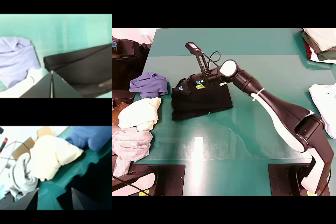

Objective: Fold the shirts.

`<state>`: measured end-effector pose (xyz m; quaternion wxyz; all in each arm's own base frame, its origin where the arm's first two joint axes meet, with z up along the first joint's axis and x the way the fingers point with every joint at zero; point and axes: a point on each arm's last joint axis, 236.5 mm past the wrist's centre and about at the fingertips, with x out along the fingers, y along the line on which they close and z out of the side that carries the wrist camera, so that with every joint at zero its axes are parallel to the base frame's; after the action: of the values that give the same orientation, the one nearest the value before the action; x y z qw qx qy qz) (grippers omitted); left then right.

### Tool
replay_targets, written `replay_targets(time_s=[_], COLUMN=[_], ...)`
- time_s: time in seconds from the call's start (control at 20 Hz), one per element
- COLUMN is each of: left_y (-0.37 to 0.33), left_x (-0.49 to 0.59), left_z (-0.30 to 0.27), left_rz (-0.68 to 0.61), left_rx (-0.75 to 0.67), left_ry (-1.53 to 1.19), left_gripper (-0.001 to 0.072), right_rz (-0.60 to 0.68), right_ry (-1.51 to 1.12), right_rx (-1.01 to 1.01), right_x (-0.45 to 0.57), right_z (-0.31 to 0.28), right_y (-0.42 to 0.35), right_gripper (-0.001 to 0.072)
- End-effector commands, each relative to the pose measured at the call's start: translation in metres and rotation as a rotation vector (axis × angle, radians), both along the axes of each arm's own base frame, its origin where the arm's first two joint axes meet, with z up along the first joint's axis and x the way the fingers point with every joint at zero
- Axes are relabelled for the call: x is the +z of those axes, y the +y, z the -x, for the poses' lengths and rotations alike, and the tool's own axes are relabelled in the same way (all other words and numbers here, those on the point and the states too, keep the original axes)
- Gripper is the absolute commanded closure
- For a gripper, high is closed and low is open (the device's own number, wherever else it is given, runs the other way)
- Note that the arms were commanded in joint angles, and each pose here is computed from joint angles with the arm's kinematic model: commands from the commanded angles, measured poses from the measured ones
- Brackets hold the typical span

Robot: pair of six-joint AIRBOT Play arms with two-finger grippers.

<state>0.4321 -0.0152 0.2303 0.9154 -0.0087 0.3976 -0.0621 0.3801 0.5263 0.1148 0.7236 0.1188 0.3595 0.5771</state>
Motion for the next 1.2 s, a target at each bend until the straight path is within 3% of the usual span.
replay_targets(time_s=[0.0, 0.25, 0.3, 0.35, 0.4, 0.6, 0.95, 1.05, 1.15], left_y=[0.001, -0.001, -0.001, -0.002, -0.004, -0.007, -0.007, -0.007, -0.007], left_x=[-0.004, -0.003, -0.003, -0.003, -0.003, -0.002, -0.002, -0.002, -0.002], left_z=[0.007, 0.006, 0.006, 0.006, 0.006, 0.005, 0.005, 0.005, 0.005], left_rz=[-0.003, 0.004, 0.006, 0.010, 0.016, 0.031, 0.030, 0.030, 0.020], left_rx=[-0.001, -0.004, -0.005, -0.007, -0.010, -0.016, -0.017, -0.017, -0.028], left_ry=[0.031, 0.027, 0.028, 0.027, 0.027, 0.018, 0.020, 0.020, 0.018], left_gripper=[0.0683, 0.0683, 0.0683, 0.0683, 0.0683, 0.0683, 0.0683, 0.0683, 0.0683], right_rz=[0.092, 0.431, 0.460, 0.464, 0.463, 0.403, 0.336, 0.312, 0.305], right_ry=[-0.020, 0.168, 0.232, 0.300, 0.370, 0.618, 0.751, 0.724, 0.689], right_rx=[0.018, -0.139, -0.170, -0.191, -0.214, -0.219, -0.133, -0.145, -0.151], right_x=[-0.013, -0.064, -0.074, -0.081, -0.090, -0.132, -0.182, -0.184, -0.185], right_z=[-0.010, -0.068, -0.076, -0.080, -0.084, -0.084, -0.060, -0.061, -0.060], right_y=[-0.027, -0.182, -0.213, -0.234, -0.253, -0.272, -0.200, -0.177, -0.157], right_gripper=[0.0235, 0.0233, 0.0186, 0.0032, 0.0002, 0.0029, 0.0035, 0.0056, 0.0147])
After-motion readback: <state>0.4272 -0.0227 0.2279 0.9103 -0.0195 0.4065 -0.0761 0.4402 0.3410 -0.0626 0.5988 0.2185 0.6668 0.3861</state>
